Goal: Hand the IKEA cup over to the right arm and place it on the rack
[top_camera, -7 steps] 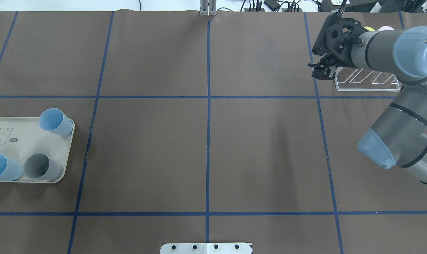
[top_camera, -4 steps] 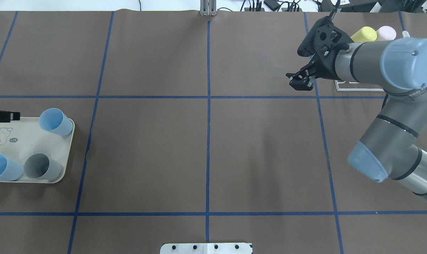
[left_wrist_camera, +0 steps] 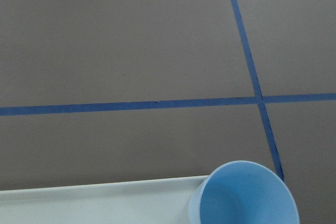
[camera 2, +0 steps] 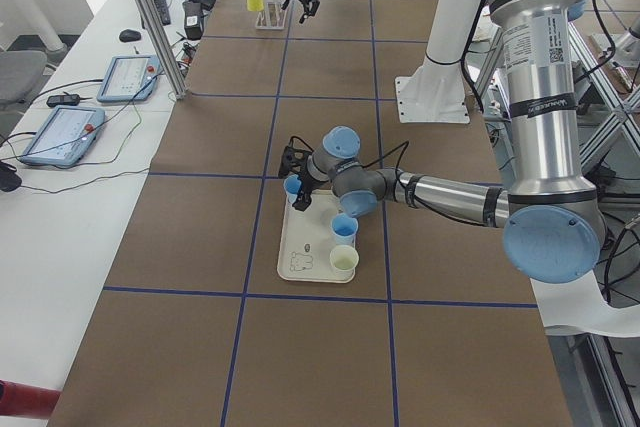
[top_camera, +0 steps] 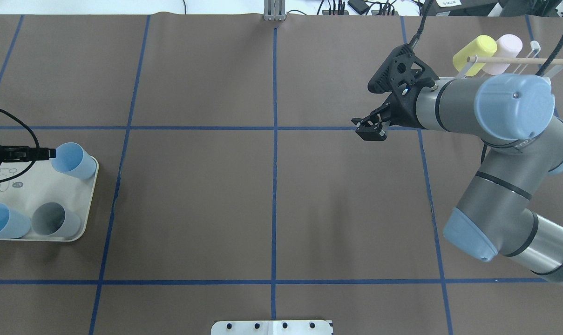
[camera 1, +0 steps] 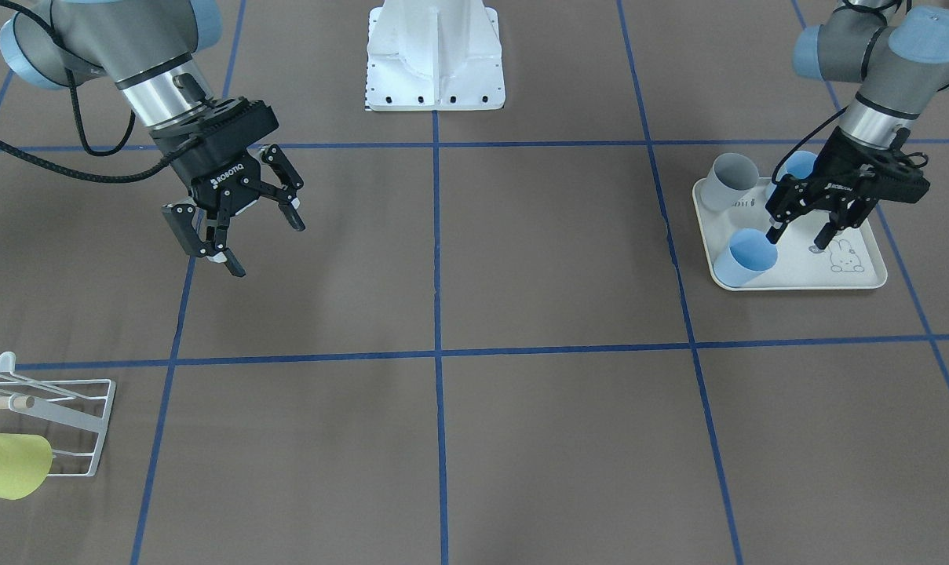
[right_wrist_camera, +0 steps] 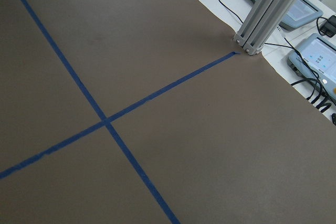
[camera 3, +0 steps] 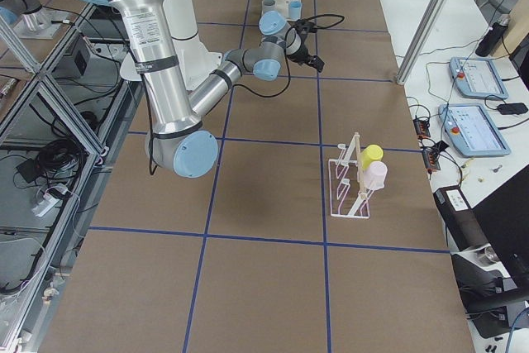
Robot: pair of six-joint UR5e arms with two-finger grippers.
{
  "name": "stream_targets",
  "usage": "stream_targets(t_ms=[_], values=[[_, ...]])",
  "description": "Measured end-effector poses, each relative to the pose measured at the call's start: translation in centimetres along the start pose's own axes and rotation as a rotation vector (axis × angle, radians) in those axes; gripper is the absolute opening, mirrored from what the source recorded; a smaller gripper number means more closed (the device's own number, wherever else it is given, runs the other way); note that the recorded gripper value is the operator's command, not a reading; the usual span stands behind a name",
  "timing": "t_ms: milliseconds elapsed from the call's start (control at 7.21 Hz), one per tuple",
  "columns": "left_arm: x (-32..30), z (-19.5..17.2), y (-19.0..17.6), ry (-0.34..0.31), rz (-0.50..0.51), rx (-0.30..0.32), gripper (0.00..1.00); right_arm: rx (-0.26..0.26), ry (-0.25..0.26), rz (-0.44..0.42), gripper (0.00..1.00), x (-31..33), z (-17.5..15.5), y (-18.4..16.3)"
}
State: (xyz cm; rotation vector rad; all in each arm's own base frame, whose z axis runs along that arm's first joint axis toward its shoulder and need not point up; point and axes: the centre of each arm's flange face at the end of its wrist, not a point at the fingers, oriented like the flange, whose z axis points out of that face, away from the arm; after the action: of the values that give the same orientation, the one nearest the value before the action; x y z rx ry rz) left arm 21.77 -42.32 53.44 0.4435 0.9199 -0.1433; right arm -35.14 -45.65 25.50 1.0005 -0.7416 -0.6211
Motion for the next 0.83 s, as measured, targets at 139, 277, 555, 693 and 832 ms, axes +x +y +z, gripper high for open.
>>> stream_targets(t_ms=[139, 277, 555, 693, 832], values=[[0.1, 0.3, -0.2, -0.003, -0.012, 0.006, 0.48, -0.002, -0.004, -0.001, 0.99, -0.2, 0.1, 0.1], [0.3, 0.4, -0.2, -0.001, -0.016, 0.008, 0.48, -0.003, -0.005, -0.002, 0.99, -0.3, 0.1, 0.1], [1.2, 0.8, 0.0, 0.010, -0.010, 0.003, 0.42, -0.003, -0.005, -0.002, 0.99, -0.3, 0.1, 0.1], [1.6, 1.0, 0.2, 0.014, -0.006, -0.002, 0.39, -0.003, -0.005, -0.002, 0.99, -0.3, 0.1, 0.2], [1.7, 1.1, 0.4, 0.014, -0.003, -0.005, 0.33, -0.004, -0.004, -0.002, 0.99, -0.3, 0.2, 0.2]])
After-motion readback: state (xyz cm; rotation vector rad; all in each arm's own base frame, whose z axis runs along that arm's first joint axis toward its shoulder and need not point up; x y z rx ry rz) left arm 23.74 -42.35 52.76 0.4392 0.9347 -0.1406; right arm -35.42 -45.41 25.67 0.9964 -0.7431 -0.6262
